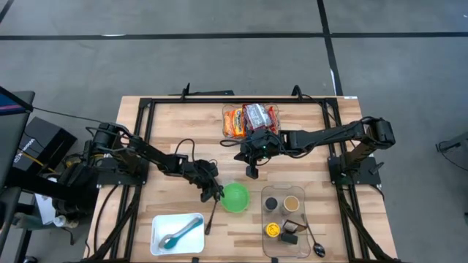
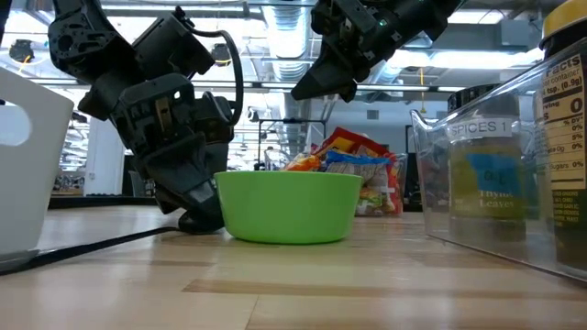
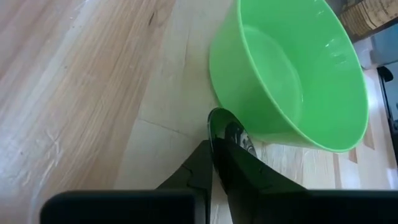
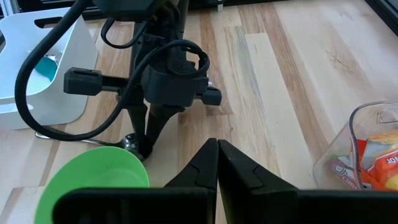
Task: Pick & Place Food Item
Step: Put the left black spoon into the white bin
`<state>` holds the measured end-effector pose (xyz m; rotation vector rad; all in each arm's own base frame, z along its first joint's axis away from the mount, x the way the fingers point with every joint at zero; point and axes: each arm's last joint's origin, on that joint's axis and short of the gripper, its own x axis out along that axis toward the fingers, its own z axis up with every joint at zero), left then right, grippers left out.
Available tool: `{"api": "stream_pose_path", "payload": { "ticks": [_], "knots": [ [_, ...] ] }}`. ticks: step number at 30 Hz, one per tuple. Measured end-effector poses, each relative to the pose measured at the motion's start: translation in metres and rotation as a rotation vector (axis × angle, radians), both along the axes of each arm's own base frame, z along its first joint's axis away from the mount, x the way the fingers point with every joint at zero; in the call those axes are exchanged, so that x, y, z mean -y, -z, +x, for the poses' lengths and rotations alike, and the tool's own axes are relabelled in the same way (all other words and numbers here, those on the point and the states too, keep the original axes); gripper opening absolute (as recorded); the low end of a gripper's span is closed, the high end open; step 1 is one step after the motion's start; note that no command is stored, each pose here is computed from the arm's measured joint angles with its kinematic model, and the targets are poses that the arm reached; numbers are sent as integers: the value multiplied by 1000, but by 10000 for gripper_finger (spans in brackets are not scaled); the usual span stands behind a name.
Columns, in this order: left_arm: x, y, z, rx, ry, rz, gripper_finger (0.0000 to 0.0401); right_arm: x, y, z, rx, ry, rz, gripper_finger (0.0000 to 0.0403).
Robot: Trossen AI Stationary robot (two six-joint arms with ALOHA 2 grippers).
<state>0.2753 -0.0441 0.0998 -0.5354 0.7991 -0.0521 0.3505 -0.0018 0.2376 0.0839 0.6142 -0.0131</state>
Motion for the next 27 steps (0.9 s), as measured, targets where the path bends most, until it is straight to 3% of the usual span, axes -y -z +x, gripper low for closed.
{"api": "stream_pose_path", "payload": {
  "ticks": [8, 18, 27],
  "knots": [
    [0, -10, -1, 32, 2, 4, 10, 0, 0, 0, 0, 0, 0, 4],
    [-2, -57, -11, 192, 29, 42, 4, 0, 0, 0, 1, 0, 0, 4],
    [-5, -99, -25, 382, 61, 143, 3, 0, 0, 0, 1, 0, 0, 4]
  ]
}}
